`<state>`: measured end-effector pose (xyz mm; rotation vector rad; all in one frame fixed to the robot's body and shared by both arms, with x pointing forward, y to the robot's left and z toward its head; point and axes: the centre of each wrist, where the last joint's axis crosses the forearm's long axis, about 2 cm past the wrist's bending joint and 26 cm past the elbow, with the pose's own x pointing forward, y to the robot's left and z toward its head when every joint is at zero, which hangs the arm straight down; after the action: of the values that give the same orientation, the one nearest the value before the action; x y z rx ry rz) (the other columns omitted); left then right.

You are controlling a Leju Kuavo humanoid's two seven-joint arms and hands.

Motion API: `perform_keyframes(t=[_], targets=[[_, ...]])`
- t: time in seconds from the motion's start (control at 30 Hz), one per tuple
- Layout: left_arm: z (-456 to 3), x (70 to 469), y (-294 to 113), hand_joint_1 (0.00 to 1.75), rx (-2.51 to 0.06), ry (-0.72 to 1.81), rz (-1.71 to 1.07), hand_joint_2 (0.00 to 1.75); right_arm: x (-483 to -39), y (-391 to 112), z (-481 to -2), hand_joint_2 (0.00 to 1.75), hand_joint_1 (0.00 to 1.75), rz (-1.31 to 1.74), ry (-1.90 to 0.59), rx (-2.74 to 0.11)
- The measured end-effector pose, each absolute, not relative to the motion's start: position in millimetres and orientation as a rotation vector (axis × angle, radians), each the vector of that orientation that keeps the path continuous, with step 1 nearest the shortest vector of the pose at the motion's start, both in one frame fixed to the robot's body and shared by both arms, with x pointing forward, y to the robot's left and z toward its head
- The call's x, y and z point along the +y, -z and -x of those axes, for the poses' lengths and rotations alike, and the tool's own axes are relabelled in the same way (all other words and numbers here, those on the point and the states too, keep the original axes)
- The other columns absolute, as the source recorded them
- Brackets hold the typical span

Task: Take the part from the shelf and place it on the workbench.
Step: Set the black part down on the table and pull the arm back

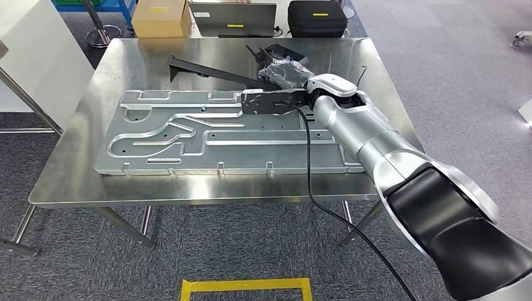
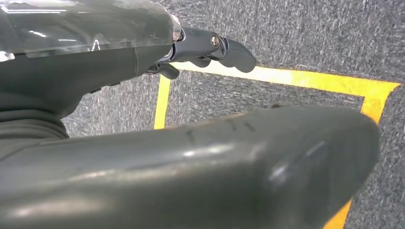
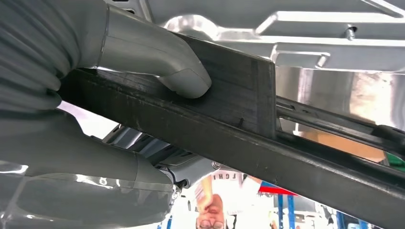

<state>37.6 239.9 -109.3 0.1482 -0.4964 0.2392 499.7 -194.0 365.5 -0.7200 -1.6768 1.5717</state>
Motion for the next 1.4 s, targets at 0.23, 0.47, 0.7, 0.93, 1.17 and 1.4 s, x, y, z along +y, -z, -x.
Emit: perform_keyframes(t=[0.23, 0.47, 0.7, 0.93, 1.17, 1.4], targets=[[-40, 239, 109, 0.00, -0.500, -0.235, -0.153, 0.00, -195, -356, -499, 1.75, 1.75, 0.726, -1.567, -1.671], [-40, 240, 109, 0.00, -0.498, -0.232, -0.164, 0.00, -190, -339, -495, 1.75, 1.75, 0.755, -1.555, -1.645], [-41, 239, 109, 0.00, -0.501, -0.214, -0.163, 0.00, -183, -327, -491, 1.75, 1.75, 0.859, -1.517, -1.670], [-43, 239, 108, 0.00, -0.498, -0.191, -0.159, 0.00, -163, -313, -485, 1.75, 1.75, 0.905, -1.551, -1.652], [-45, 239, 108, 0.00, -0.496, -0.188, -0.163, 0.00, -125, -303, -473, 1.75, 1.75, 0.903, -1.631, -1.643], [-45, 239, 108, 0.00, -0.480, -0.187, -0.166, 0.00, -100, -297, -465, 1.75, 1.75, 0.895, -1.743, -1.628]])
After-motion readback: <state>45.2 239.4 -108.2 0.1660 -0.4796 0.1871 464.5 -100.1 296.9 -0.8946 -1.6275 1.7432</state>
